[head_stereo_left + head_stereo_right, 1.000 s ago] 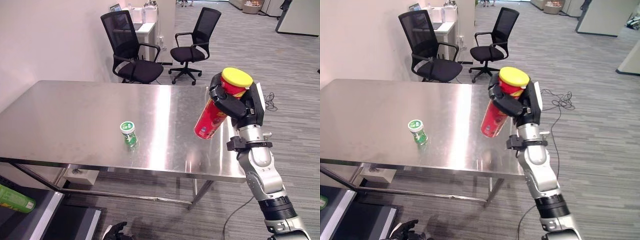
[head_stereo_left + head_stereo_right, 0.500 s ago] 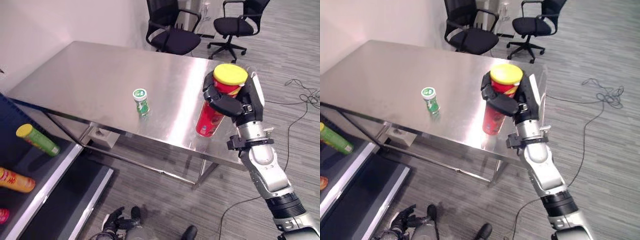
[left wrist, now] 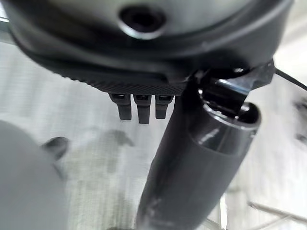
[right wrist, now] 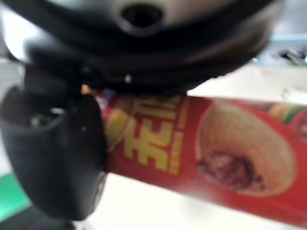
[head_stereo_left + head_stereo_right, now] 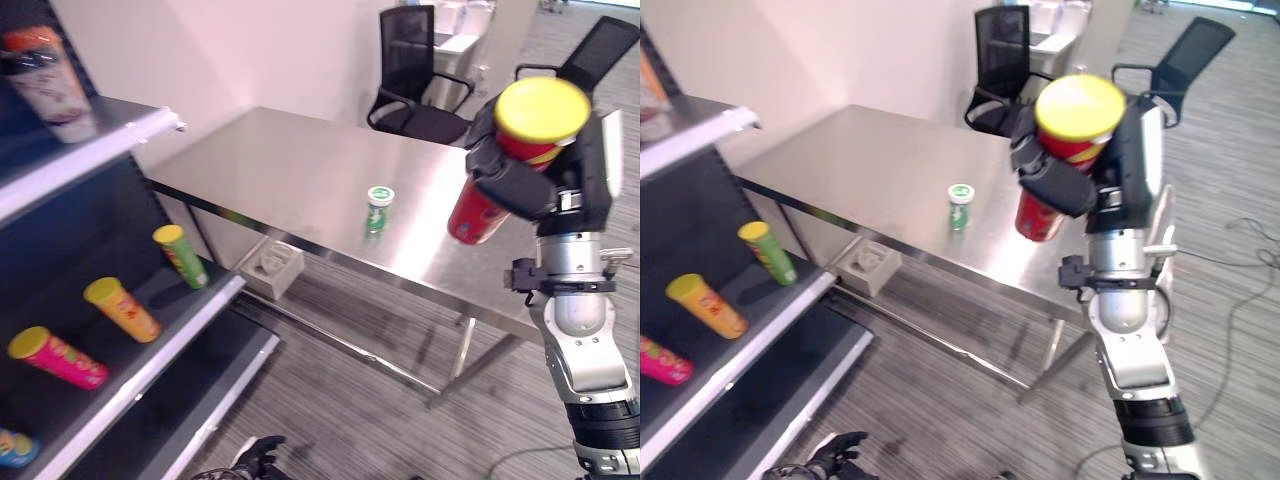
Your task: Put the goods on the table back onto the shelves and tidy them up.
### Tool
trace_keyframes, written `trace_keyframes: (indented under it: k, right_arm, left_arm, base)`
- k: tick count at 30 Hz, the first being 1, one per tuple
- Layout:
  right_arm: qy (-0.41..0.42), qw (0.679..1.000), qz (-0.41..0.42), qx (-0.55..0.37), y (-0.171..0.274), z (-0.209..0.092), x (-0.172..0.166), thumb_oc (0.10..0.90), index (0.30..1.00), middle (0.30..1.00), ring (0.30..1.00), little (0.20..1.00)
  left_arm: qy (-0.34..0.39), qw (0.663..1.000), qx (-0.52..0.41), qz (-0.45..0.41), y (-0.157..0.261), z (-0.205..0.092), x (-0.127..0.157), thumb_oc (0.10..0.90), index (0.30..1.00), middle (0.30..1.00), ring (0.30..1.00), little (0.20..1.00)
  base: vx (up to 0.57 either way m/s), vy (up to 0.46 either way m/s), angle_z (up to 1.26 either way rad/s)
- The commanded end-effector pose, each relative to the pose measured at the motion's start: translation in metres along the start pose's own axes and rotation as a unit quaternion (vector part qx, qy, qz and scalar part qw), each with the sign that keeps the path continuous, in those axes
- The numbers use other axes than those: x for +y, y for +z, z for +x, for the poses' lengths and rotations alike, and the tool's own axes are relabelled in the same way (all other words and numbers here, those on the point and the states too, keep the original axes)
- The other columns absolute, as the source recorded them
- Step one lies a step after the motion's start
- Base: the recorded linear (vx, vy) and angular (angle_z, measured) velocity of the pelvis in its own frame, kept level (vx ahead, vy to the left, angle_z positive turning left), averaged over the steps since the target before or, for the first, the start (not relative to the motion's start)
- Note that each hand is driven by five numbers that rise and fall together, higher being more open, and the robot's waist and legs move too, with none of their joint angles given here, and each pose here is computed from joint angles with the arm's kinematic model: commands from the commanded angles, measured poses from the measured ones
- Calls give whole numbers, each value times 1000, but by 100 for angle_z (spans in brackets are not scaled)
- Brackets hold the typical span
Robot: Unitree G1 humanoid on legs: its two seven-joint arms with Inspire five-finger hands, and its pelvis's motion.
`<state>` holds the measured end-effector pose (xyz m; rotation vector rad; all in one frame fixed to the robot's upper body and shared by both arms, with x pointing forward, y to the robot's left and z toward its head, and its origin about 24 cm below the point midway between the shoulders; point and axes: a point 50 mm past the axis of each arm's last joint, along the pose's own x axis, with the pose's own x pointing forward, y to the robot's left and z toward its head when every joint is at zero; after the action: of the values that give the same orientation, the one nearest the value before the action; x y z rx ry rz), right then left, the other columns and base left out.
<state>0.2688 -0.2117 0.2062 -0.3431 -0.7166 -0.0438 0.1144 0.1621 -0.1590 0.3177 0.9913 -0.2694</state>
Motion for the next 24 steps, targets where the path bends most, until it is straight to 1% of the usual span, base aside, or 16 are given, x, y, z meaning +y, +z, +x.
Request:
trace_keyframes:
  k: [1, 2, 3, 5, 6, 8, 11, 12, 14, 15, 17, 18, 19, 20, 22, 24]
  right_arm:
    - [-47, 988, 67, -134, 48, 21, -7, 400, 300, 300, 300, 300]
    - [-23, 988, 98, -118, 44, 10, 6, 400, 300, 300, 300, 300]
    - [-23, 988, 99, -118, 44, 9, 6, 400, 300, 300, 300, 300]
    - [18, 986, 126, -107, 45, -5, 19, 400, 300, 300, 300, 300]
    - [42, 980, 164, -109, 49, -14, 26, 400, 300, 300, 300, 300]
    - [68, 969, 209, -109, 52, -21, 36, 400, 300, 300, 300, 300]
    - [113, 960, 237, -98, 54, -34, 48, 400, 300, 300, 300, 300]
    - [113, 960, 237, -98, 54, -34, 48, 400, 300, 300, 300, 300]
    - [141, 952, 260, -82, 52, -38, 63, 400, 300, 300, 300, 300]
    - [160, 942, 282, -86, 55, -36, 77, 400, 300, 300, 300, 300]
    - [175, 936, 295, -75, 54, -38, 85, 400, 300, 300, 300, 300]
    - [189, 928, 316, -64, 51, -39, 95, 400, 300, 300, 300, 300]
    - [189, 928, 316, -64, 51, -39, 95, 400, 300, 300, 300, 300]
    - [214, 921, 324, -41, 46, -41, 110, 400, 300, 300, 300, 300]
    - [236, 917, 320, -23, 41, -42, 124, 400, 300, 300, 300, 300]
    - [253, 924, 285, -15, 37, -42, 134, 400, 300, 300, 300, 300]
  left_arm:
    - [-6, 997, 65, -38, -31, -7, -12, 800, 900, 900, 900, 900]
    - [20, 995, 68, -74, -31, -7, -2, 800, 900, 900, 900, 900]
    - [21, 995, 68, -74, -32, -7, -1, 800, 900, 900, 900, 900]
    - [50, 990, 67, -117, -32, -7, 9, 800, 900, 900, 900, 900]
    - [41, 991, 76, -101, -37, -9, 5, 800, 900, 900, 900, 900]
    - [30, 993, 80, -86, -39, -9, 0, 800, 900, 900, 900, 900]
    - [23, 994, 82, -73, -41, -10, -2, 800, 900, 900, 900, 900]
    - [23, 994, 82, -73, -41, -10, -2, 800, 900, 900, 900, 900]
    - [27, 995, 73, -66, -39, -10, 2, 800, 900, 900, 900, 900]
    - [30, 996, 53, -59, -31, -8, 6, 800, 900, 900, 900, 900]
    - [32, 997, 51, -56, -30, -8, 6, 800, 900, 900, 900, 900]
    - [33, 996, 50, -59, -30, -8, 3, 800, 900, 900, 900, 900]
    - [33, 996, 50, -59, -30, -8, 3, 800, 900, 900, 900, 900]
    - [36, 996, 41, -69, -28, -8, 0, 800, 900, 900, 900, 900]
    - [44, 995, 32, -82, -25, -8, -2, 800, 900, 900, 900, 900]
    - [52, 994, 24, -89, -21, -7, -3, 800, 900, 900, 900, 900]
  base:
    - [-460, 11, -3]
    - [-255, -32, 12]
    - [-411, -38, 36]
    - [-454, 33, 57]
    - [-471, 48, 78]
    - [-280, -2, 57]
    - [-155, -37, 17]
    - [-125, -41, 8]
    - [-155, -120, 9]
    - [-185, -188, -22]
    - [-103, -109, -31]
    - [-38, -34, 17]
    - [-140, -92, 26]
    - [-157, -90, 22]
    - [-211, -83, -17]
    - [-238, -4, 14]
